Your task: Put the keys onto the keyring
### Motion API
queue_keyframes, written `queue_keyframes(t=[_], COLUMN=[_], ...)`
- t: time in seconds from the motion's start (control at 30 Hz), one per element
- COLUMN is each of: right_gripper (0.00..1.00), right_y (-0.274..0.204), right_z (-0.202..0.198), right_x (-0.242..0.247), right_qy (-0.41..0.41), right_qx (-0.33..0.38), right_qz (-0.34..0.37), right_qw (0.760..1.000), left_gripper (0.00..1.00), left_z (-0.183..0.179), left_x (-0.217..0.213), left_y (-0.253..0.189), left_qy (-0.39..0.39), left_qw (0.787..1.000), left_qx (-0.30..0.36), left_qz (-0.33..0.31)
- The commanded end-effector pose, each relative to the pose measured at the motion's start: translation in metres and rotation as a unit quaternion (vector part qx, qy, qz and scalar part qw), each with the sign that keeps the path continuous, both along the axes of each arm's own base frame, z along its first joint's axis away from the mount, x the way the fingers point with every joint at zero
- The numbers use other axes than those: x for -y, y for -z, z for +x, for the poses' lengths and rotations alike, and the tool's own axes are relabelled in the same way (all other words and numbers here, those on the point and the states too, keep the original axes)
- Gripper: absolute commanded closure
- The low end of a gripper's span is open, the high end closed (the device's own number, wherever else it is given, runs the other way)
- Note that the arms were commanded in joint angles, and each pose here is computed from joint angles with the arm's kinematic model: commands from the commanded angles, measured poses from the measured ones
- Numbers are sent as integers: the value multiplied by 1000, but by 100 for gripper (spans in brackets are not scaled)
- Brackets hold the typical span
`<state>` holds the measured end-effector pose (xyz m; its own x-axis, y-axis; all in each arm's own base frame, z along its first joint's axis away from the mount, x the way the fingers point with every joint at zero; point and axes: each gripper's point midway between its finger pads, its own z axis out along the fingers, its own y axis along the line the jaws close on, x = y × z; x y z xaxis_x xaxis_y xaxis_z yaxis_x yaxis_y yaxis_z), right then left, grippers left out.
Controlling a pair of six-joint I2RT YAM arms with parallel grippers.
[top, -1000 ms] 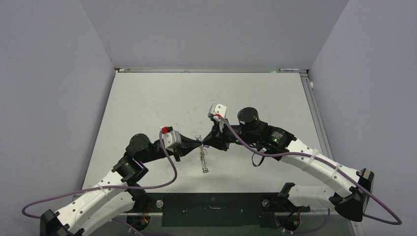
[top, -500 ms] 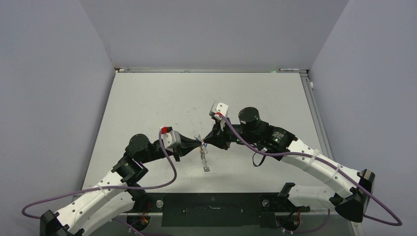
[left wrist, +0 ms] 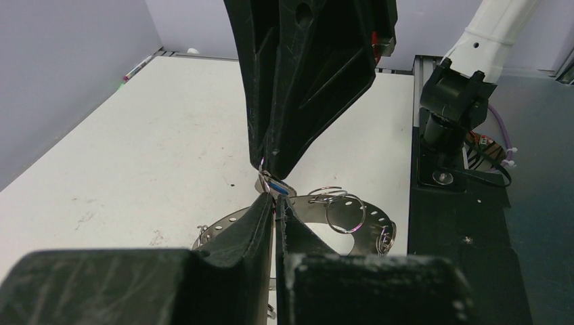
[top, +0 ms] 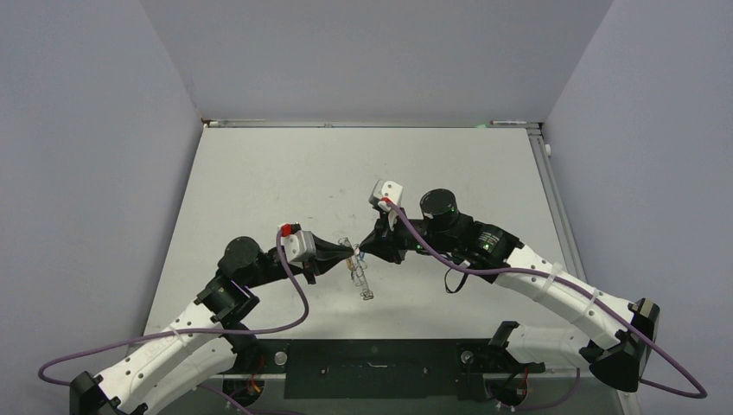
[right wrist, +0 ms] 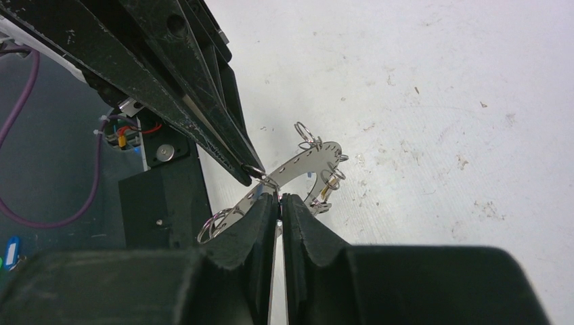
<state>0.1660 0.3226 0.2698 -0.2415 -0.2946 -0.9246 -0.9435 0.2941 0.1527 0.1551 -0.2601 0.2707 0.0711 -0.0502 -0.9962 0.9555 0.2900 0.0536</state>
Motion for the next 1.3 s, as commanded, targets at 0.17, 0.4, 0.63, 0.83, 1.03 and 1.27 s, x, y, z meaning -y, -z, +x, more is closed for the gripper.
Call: queue_keyframes(t=[0.17,0.4,0.63,0.83,1.03,1.27], right_gripper=[56,39,35,37,41,47], right_y=[-17,-38,-59,-52,-47,-46], right_z=[8,10,-1,-13,-15,-10], right_x=[2,15,27,25,20,11], right_qy=[18,33,5,-47,-83,-103], right_qx=[23,69,150,196,197,193], right_qz=[21,36,65,77,69,75], right_qw=[999,996,986,976,974,973], left_gripper=[100,100,100,100,100,100], left_z=[-6,-7,-9,-12,-13,-14], left_x=[-1,-1,0,-1,-1,-1], left_y=[-33,-33,-34,-37,-37,-38], left_qy=[10,13,19,26,27,29], left_qw=[998,998,997,996,996,996], left_qx=[48,49,53,61,62,63], left_qz=[-44,-44,-46,-51,-52,-52])
